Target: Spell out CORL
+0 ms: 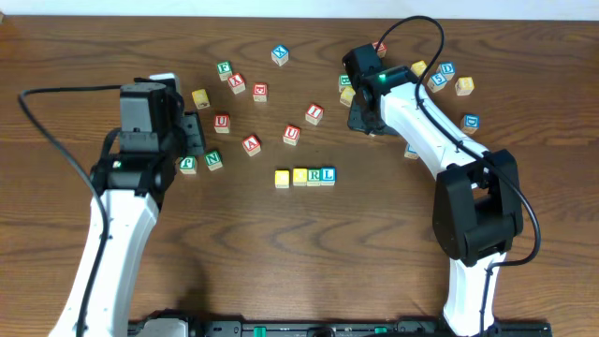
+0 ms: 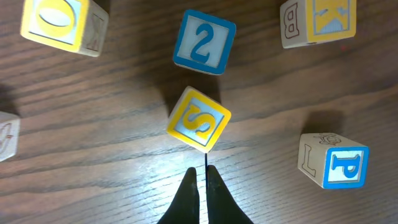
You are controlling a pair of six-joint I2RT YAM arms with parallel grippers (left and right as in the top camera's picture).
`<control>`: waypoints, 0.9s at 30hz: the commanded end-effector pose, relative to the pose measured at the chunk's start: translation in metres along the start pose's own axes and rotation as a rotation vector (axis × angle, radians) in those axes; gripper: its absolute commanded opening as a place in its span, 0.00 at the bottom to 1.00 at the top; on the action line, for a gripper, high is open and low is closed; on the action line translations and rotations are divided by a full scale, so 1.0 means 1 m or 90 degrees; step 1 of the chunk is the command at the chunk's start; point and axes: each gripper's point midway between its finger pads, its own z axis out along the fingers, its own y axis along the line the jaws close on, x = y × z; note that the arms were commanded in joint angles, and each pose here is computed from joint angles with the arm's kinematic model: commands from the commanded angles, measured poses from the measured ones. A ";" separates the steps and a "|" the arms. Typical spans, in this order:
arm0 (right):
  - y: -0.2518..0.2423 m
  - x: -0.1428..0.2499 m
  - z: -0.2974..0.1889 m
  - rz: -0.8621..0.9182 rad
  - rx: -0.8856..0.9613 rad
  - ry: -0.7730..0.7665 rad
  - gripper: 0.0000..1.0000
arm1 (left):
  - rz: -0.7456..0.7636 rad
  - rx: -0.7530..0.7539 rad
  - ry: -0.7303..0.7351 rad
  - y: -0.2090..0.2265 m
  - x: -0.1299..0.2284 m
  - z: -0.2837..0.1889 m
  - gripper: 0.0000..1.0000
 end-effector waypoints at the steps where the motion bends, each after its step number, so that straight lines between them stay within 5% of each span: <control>1: 0.010 -0.014 -0.012 -0.014 -0.023 -0.022 0.01 | -0.024 0.024 0.090 -0.010 0.031 0.035 0.42; 7: 0.016 -0.031 -0.033 -0.020 -0.039 -0.048 0.01 | -0.020 0.147 0.232 -0.056 0.082 0.074 0.08; 16: 0.012 -0.044 -0.038 -0.014 -0.027 -0.076 0.01 | 0.032 0.225 0.302 -0.105 0.115 0.059 0.08; 27: 0.003 -0.051 -0.035 0.008 -0.029 -0.076 0.01 | 0.092 0.112 0.332 -0.086 0.143 0.062 0.08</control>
